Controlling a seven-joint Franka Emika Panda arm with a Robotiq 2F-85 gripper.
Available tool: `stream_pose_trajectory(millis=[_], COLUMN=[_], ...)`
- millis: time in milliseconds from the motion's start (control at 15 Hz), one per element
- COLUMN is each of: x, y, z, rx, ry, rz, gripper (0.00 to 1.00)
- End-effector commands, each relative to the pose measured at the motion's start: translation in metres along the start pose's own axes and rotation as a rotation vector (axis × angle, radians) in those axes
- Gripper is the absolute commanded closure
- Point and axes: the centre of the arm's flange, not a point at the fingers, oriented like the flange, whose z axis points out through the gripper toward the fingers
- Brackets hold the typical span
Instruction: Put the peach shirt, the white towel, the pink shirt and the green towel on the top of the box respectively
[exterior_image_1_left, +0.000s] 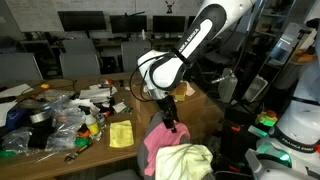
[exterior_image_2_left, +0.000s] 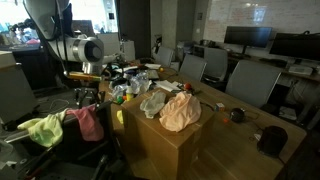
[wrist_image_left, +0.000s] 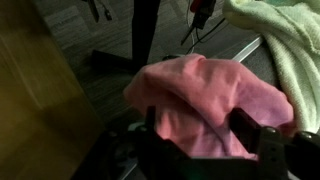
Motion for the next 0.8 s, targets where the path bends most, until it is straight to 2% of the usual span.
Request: stream_pose_trajectory(millis=[0,400,467,733], x=[0.0065,0.0057,0.0049,0.0004], y=[-0.0061,-0.0074,-0.0079,-0.0144], z=[-0.0041,-0.0045,-0.0048,-0.0123], rx=[-0.036,-0.078,-0.085,-0.117], ry=[-0.022,-0.047,-0.047,-0.022], rz=[0.009,0.014,0.012,0.009], gripper=[0.53,0.96,0.98,0.95])
